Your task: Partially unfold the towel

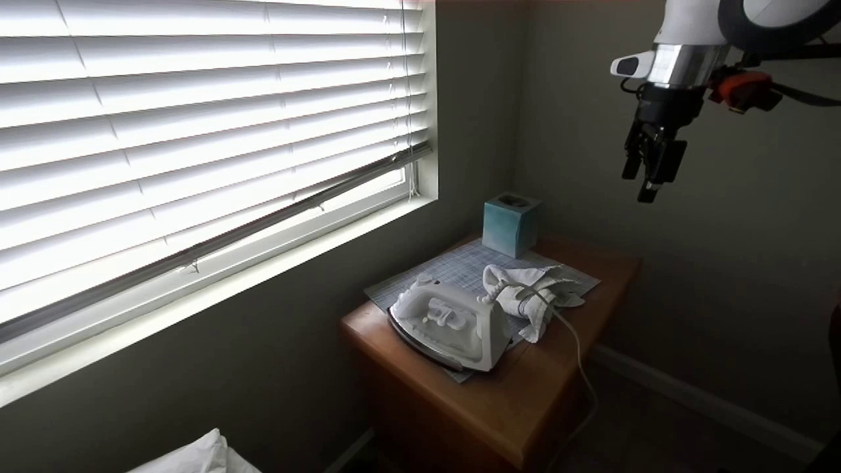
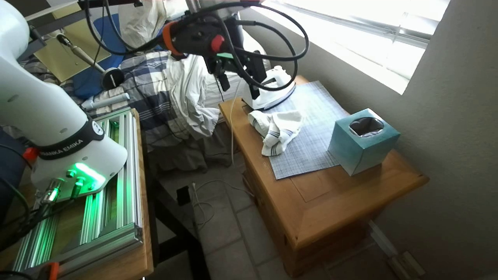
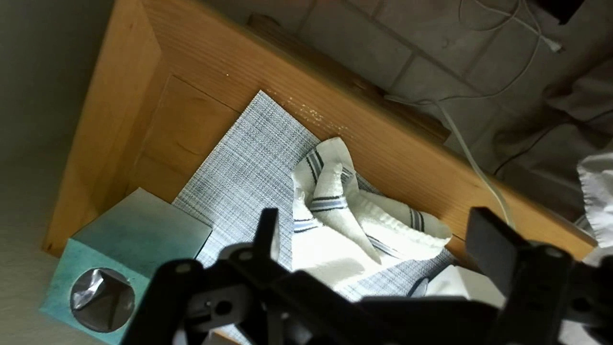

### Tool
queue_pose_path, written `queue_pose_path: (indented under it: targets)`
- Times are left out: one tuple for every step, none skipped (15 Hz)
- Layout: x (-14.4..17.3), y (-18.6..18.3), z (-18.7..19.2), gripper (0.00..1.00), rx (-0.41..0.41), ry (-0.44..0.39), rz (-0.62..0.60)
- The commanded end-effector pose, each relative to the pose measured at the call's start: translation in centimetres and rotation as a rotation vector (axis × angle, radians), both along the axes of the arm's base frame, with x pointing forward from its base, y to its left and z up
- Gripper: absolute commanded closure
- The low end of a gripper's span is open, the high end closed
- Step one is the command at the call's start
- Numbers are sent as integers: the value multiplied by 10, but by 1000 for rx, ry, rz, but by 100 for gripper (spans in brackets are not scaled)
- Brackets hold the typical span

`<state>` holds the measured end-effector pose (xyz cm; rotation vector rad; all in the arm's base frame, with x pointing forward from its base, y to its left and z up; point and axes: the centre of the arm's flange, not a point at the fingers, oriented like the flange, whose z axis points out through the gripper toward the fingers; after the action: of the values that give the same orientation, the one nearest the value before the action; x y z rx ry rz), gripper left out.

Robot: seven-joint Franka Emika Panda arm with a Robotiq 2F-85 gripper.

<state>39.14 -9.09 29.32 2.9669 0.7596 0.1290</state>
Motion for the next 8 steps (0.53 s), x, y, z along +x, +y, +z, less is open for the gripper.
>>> queue_pose_path:
  targets:
    - [2, -1, -7, 0, -3, 7, 11]
    - [3, -1, -11, 0, -5, 12, 17]
    - [4, -1, -12, 0, -6, 14, 19]
    - [5, -2, -11, 0, -7, 13, 20]
    - [6, -2, -10, 0, -8, 10, 21]
    - [7, -2, -10, 0, -9, 8, 21]
    - [8, -2, -9, 0, -9, 7, 21]
    - [8, -2, -9, 0, -9, 7, 21]
